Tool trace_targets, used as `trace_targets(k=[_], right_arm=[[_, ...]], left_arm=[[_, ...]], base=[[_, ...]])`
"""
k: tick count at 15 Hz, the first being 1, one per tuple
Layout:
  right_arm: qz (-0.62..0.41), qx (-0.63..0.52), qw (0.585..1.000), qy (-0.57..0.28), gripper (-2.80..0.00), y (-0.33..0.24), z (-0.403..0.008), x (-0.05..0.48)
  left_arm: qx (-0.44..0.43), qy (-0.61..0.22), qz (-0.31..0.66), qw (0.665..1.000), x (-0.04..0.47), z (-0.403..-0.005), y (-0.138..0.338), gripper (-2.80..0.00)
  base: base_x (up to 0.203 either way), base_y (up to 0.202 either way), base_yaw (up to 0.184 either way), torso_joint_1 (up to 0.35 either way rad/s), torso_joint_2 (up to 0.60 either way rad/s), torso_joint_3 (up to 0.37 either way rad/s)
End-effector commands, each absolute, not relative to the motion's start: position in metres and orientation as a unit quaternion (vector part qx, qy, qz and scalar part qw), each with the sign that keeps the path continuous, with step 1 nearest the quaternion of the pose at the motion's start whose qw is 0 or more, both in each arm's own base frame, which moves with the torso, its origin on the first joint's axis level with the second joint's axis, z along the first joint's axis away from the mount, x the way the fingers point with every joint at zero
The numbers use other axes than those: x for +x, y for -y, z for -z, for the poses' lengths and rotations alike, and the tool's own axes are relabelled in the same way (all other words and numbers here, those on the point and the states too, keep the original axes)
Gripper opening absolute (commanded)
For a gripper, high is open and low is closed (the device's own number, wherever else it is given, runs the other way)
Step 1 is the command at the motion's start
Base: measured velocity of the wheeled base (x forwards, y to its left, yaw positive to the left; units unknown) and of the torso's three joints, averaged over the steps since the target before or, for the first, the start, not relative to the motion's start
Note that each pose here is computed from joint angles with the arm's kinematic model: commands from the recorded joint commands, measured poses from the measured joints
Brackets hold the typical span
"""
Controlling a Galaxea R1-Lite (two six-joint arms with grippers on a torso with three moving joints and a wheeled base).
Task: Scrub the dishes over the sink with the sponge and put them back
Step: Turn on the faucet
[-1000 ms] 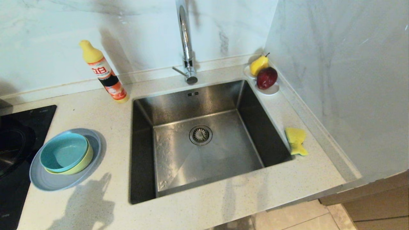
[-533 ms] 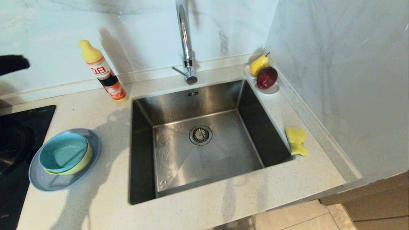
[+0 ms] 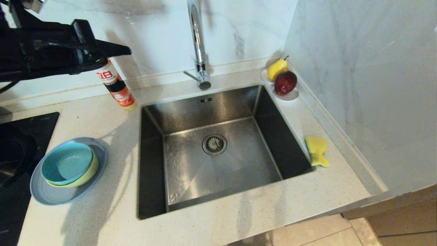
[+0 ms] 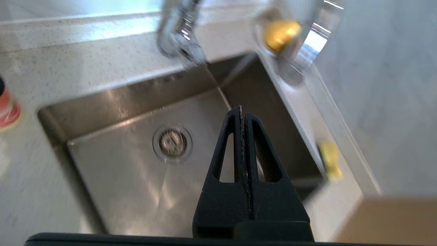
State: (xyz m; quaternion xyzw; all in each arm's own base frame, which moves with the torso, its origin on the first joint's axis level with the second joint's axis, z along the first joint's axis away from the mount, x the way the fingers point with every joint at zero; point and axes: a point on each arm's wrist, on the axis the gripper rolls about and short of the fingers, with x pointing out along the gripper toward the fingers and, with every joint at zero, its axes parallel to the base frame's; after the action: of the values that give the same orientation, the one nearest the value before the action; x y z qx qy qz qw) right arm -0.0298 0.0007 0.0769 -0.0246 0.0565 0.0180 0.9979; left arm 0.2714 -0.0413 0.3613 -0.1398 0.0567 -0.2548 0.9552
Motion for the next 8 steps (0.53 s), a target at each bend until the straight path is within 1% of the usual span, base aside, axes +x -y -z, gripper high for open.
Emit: trace_targets(k=[1,5,8], right_arm=[[-0.018,-0.025,0.998,-0.056,-2.80,-0.001,-0.077,-0.030],[-0.018,-0.025,0.998,-0.056,-2.80,-0.001,-0.077,-0.030],[-0.018,-0.025,0.998,-0.056,-2.80,-0.001,-0.077,-0.030]], left_arm=[[-0.177,-0.089,0.237,0.951,0.336,-0.333,0.049,-2.80],[-0.209,-0.101,0.226,0.946,0.376,-0.313,0.055,-2.80],[-0.243,-0.080,0.227,0.940,0.398,-0.302,0.058,-2.80]], base=[[0.000,0.000,0.000,0.000,0.00,0.000],[0.000,0.000,0.000,0.000,0.00,0.000],[0.000,0.000,0.000,0.000,0.00,0.000]])
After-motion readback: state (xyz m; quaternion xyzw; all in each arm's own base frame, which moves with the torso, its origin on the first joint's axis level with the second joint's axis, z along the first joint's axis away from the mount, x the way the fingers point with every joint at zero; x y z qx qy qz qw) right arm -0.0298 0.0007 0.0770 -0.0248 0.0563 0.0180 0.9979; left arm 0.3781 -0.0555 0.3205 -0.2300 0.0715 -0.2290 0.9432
